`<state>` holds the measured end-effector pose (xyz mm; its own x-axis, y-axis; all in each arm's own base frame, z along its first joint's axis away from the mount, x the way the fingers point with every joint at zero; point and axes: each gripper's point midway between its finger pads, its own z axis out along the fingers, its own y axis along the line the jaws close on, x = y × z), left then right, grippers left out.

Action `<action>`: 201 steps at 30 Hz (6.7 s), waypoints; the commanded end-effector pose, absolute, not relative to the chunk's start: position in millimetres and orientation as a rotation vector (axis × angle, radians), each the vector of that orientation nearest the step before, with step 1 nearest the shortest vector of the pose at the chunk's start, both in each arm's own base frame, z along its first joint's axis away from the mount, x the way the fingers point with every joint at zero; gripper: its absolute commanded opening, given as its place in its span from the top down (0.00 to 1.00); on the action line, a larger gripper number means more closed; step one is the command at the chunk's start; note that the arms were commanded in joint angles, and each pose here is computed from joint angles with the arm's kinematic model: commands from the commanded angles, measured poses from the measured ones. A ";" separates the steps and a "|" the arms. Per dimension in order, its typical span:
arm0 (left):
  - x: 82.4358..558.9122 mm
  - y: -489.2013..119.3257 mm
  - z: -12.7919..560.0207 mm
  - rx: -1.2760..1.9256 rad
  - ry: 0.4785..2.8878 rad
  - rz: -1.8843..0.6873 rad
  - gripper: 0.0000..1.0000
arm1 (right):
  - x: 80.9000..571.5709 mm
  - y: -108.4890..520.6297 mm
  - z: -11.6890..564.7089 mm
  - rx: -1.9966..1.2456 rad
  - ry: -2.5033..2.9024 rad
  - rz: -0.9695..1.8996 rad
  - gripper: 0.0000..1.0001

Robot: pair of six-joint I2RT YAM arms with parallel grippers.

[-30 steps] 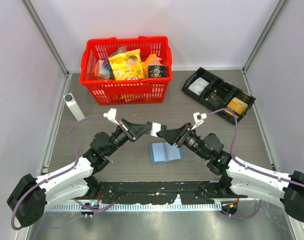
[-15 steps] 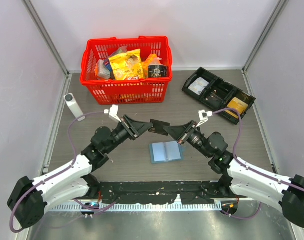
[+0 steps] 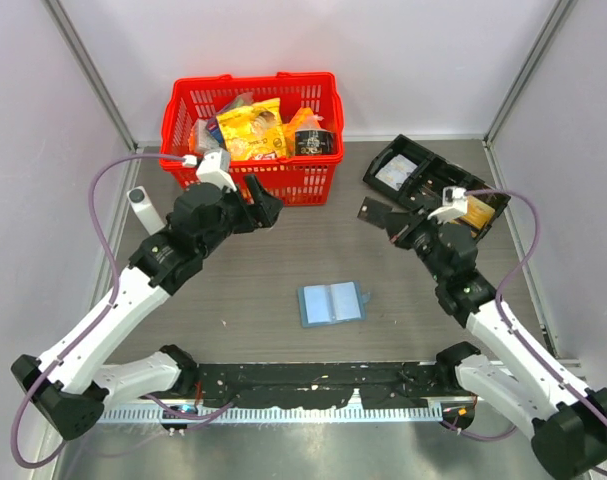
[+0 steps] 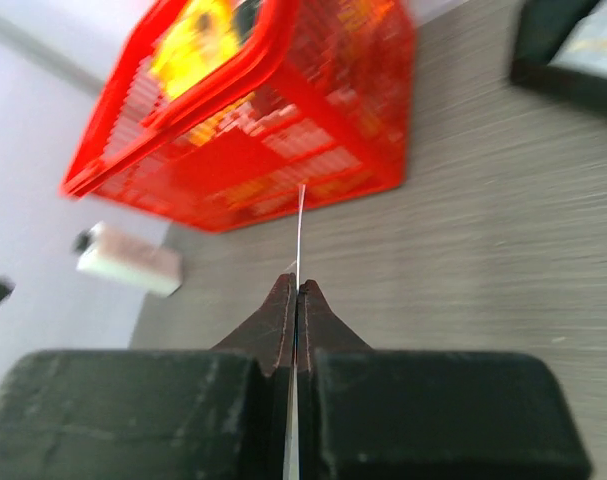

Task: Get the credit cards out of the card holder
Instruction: Place the credit card in the storage box, then remove the credit card from the card holder.

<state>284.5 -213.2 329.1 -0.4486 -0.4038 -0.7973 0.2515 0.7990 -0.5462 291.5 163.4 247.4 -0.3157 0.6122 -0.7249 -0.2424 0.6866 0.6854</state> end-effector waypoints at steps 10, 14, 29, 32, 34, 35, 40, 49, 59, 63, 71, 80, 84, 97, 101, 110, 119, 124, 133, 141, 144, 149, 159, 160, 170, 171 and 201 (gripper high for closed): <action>306.8 -147.7 245.0 0.029 2.080 -0.290 0.08 | 402.2 23.5 237.0 0.609 1.788 0.413 0.99; 307.4 -145.1 245.2 -0.012 2.082 -0.328 0.08 | 426.6 -18.1 220.2 0.711 1.825 0.326 0.99; 312.4 -135.1 240.0 -0.061 2.113 -0.362 0.07 | 517.3 -50.3 171.3 0.812 2.014 0.312 0.99; 312.5 -136.8 236.1 -0.057 2.126 -0.365 0.08 | 525.5 -49.1 157.4 0.827 2.046 0.324 0.99; 313.0 -136.9 235.7 -0.054 2.128 -0.363 0.08 | 530.7 -48.3 153.0 0.825 2.055 0.337 0.99; 312.5 -137.5 235.4 -0.052 2.130 -0.366 0.08 | 532.9 -47.3 150.9 0.824 2.061 0.345 0.99; 312.9 -137.4 233.4 -0.051 2.134 -0.363 0.08 | 543.9 -43.8 139.5 0.826 2.111 0.379 0.96; 311.7 -138.1 235.3 -0.050 2.122 -0.376 0.08 | 531.9 -78.9 140.3 0.920 2.095 0.179 0.60; 305.4 -155.4 246.2 -0.040 2.086 -0.518 0.16 | 494.2 -73.1 199.3 0.875 2.015 0.152 0.53; 295.3 -175.6 248.5 -0.040 2.095 -0.638 0.19 | 463.5 -35.5 222.6 0.754 2.004 0.193 0.52; 254.4 -211.3 222.3 -0.045 2.164 -0.739 0.21 | 373.9 77.0 217.3 0.435 2.118 0.279 0.47; 204.1 -268.1 168.7 -0.052 2.311 -0.855 0.24 | 293.2 147.0 180.2 0.303 2.202 0.466 0.46; 190.9 -292.7 152.9 -0.033 2.352 -0.866 0.27 | 266.9 170.9 154.7 0.254 2.256 0.491 0.46; 191.3 -340.6 113.8 0.040 2.464 -0.802 0.44 | 237.6 219.3 86.1 0.206 2.320 0.448 0.46; 187.5 -343.7 84.0 0.052 2.538 -0.760 0.50 | 234.1 219.6 66.9 0.202 2.356 0.427 0.49; 173.8 -320.6 28.4 -0.030 2.643 -0.646 0.59 | 218.9 218.4 40.3 0.197 2.434 0.429 0.53; 159.3 -305.7 7.8 -0.095 2.673 -0.618 0.64 | 211.8 225.9 31.5 0.141 2.484 0.454 0.62; 154.4 -305.7 8.4 -0.090 2.666 -0.622 0.65 | 210.9 231.4 35.9 0.114 2.489 0.484 0.69; 151.3 -303.7 11.2 -0.101 2.650 -0.643 0.66 | 204.7 264.4 57.0 0.029 2.467 0.713 0.71; 151.6 -296.3 27.4 -0.145 2.600 -0.690 0.67 | 201.9 284.0 82.1 -0.014 2.419 0.842 0.71; 151.9 -290.2 33.7 -0.171 2.579 -0.699 0.67 | 201.1 288.6 91.4 -0.023 2.397 0.882 0.71; 150.2 -275.0 45.4 -0.226 2.533 -0.713 0.66 | 188.9 303.6 95.5 -0.096 2.415 0.962 0.71; 151.6 -223.2 48.5 -0.398 2.431 -0.632 0.64 | 174.8 343.6 102.2 -0.234 2.398 1.022 0.71; 151.0 -220.2 45.8 -0.401 2.434 -0.618 0.64 | 172.4 348.1 103.2 -0.246 2.397 1.031 0.71; 149.8 -204.1 47.2 -0.471 2.410 -0.590 0.65 | 148.0 388.9 68.7 -0.394 2.492 0.985 0.70; 148.7 -201.1 47.3 -0.475 2.409 -0.584 0.65 | 146.9 391.2 68.9 -0.401 2.493 0.983 0.69; 152.9 -248.4 55.2 -0.372 2.431 -0.779 0.82 | 166.6 332.9 65.0 -0.189 2.349 1.190 0.59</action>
<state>148.7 -244.6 58.6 -0.8157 -0.3853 -0.4315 -0.0776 0.8120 -0.5785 163.3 318.2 49.2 -0.8735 0.0653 -0.4824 -0.3086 0.6923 0.6524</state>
